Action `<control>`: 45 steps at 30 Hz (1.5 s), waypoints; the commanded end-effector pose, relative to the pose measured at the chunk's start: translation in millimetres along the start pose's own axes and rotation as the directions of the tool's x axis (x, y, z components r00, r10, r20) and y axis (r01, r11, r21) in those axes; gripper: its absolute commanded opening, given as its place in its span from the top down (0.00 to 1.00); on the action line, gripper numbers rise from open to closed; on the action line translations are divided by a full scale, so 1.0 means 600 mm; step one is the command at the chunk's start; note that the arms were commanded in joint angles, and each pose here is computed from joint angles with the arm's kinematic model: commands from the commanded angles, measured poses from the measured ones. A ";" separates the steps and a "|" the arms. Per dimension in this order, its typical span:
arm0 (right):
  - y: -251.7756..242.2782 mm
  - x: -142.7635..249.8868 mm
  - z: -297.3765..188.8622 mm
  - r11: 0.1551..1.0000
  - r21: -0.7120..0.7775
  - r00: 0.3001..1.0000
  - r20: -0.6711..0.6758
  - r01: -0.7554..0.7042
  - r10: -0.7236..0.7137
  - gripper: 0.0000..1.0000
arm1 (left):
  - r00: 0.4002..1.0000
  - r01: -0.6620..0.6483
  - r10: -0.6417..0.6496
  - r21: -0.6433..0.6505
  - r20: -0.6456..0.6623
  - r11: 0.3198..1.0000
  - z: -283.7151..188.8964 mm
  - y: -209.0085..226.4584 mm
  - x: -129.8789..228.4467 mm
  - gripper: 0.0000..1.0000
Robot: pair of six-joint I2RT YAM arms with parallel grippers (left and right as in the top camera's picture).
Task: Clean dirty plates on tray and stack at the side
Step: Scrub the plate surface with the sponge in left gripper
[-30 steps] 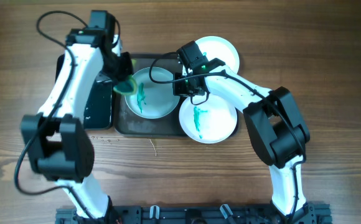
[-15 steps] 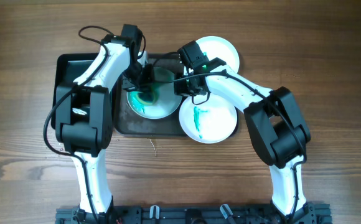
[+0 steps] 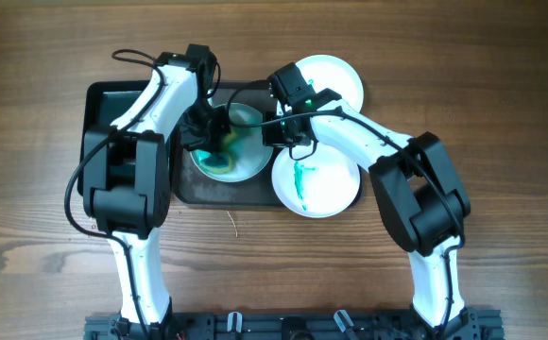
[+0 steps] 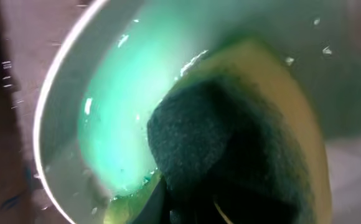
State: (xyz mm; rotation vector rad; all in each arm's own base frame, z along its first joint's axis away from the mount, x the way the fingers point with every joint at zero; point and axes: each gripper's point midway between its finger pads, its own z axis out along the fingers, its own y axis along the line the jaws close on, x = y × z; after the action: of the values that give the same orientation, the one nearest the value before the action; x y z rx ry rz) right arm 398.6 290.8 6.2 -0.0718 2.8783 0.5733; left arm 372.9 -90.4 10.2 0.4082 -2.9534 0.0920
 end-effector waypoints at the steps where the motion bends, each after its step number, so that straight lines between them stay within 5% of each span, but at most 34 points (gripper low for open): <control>1: -0.007 -0.008 -0.009 0.999 -0.029 0.999 -0.010 -0.046 0.046 0.96 | 0.991 0.124 -0.110 -0.197 0.078 0.973 0.004 0.065 -0.011 0.96; 6: -0.015 -0.005 -0.007 0.996 -0.053 0.997 -0.030 -0.074 0.072 0.96 | 0.987 0.146 -0.128 -0.210 0.096 0.967 0.003 0.068 -0.014 0.96; 8: -0.016 -0.005 -0.007 0.996 -0.053 0.997 -0.030 -0.075 0.073 0.96 | 0.998 -0.058 0.058 -0.018 0.005 0.998 0.011 0.001 0.003 0.96; 10: -0.016 -0.005 -0.007 0.996 -0.053 0.997 -0.030 -0.074 0.073 0.96 | 0.950 -0.293 0.311 0.269 -0.026 0.917 0.002 -0.083 0.036 0.96; 12: -0.015 -0.005 -0.007 0.996 -0.053 0.997 -0.030 -0.074 0.073 0.96 | 0.913 -0.375 0.408 0.396 0.001 0.838 -0.011 -0.118 0.051 0.96; 17: -0.015 -0.005 -0.007 0.996 -0.054 0.997 -0.029 -0.074 0.073 0.96 | 0.953 -0.304 0.288 0.341 0.098 0.890 -0.011 -0.115 -0.011 0.96; 20: -0.015 -0.005 -0.007 0.996 -0.054 0.997 -0.029 -0.074 0.072 0.96 | 0.979 -0.062 0.042 0.097 0.202 0.993 -0.007 -0.047 -0.079 0.96; 22: -0.016 -0.005 -0.007 0.996 -0.053 0.997 -0.030 -0.074 0.073 0.96 | 0.936 0.182 -0.130 -0.133 0.327 0.974 -0.018 0.034 -0.103 0.96; 24: -0.016 -0.005 -0.007 0.996 -0.053 0.997 -0.030 -0.074 0.073 0.96 | 0.914 0.253 -0.160 -0.215 0.372 0.943 -0.026 0.063 -0.102 0.96; 27: -0.015 -0.006 -0.007 0.996 -0.054 0.997 -0.028 -0.074 0.073 0.96 | 0.928 0.236 -0.154 -0.217 0.338 0.947 -0.022 0.060 -0.090 0.96; 30: -0.015 -0.005 -0.007 0.996 -0.054 0.997 -0.029 -0.074 0.073 0.96 | 0.991 -0.019 0.019 -0.002 0.134 1.000 0.000 -0.022 -0.044 0.96; 33: -0.015 -0.005 -0.007 0.996 -0.055 0.997 -0.030 -0.074 0.072 0.96 | 0.955 -0.289 0.293 0.359 0.045 0.887 -0.017 -0.124 0.013 0.96; 35: -0.014 -0.005 -0.007 0.996 -0.058 0.997 -0.031 -0.074 0.072 0.96 | 0.919 -0.376 0.386 0.462 0.076 0.803 -0.031 -0.153 0.028 0.96; 41: -0.014 -0.004 -0.007 0.996 -0.057 0.998 -0.031 -0.063 0.061 0.96 | 0.890 -0.456 0.396 0.443 0.226 0.772 -0.039 -0.175 -0.021 0.96; 45: -0.014 -0.004 -0.007 0.996 -0.058 0.998 -0.031 -0.063 0.062 0.96 | 0.951 -0.139 0.126 0.025 0.282 0.990 -0.012 -0.051 -0.100 0.96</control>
State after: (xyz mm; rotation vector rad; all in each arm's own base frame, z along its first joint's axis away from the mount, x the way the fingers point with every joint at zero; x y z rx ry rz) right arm 404.4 279.8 7.5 0.0236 2.8989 0.6689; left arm 427.6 -171.0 30.0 -0.1304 -3.1380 0.7412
